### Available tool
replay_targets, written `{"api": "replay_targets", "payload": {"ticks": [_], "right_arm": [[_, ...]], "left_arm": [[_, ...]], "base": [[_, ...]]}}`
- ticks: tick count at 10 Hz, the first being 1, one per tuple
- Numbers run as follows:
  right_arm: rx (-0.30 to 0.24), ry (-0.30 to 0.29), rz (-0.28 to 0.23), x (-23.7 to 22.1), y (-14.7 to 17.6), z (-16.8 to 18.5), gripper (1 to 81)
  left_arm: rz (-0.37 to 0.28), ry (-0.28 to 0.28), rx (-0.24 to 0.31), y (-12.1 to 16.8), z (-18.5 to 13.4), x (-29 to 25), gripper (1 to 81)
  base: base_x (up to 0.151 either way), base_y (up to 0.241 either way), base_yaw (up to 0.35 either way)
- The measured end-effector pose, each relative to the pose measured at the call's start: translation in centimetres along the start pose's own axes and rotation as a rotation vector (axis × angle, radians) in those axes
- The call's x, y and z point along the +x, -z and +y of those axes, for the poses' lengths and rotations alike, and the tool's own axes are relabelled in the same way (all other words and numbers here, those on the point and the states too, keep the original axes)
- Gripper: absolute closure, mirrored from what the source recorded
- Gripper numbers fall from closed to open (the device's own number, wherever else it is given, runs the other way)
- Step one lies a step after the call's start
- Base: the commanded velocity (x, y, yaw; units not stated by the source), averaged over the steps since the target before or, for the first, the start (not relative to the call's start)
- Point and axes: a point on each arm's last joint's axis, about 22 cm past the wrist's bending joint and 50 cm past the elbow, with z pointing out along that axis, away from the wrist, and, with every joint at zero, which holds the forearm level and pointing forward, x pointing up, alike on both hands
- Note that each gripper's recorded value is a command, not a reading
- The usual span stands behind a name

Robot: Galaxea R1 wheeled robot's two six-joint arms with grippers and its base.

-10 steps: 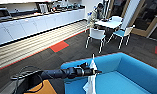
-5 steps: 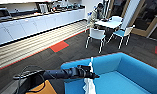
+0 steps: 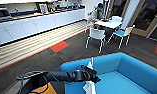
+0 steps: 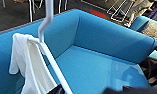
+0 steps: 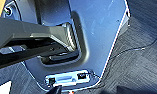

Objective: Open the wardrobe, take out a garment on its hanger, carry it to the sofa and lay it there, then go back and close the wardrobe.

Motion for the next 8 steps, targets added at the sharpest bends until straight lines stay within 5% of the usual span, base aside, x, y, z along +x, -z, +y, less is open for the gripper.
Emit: {"api": "replay_targets", "payload": {"ticks": [2,3,8], "right_arm": [[0.000,0.000,0.000,0.0,0.0,0.0,1.0],[0.000,0.000,0.001,0.0,0.0,0.0,1.0],[0.002,0.001,0.002,0.1,0.0,-0.1,1.0]], "left_arm": [[0.039,-0.064,0.038,-0.3,1.0,-0.6,1.0],[0.025,-0.045,0.034,-0.7,1.3,-2.3,1.0],[-0.086,0.193,-0.041,-3.6,0.3,-15.8,1.0]], "base": [[0.000,0.000,0.000],[0.000,0.000,0.000],[0.000,0.000,0.000]]}}
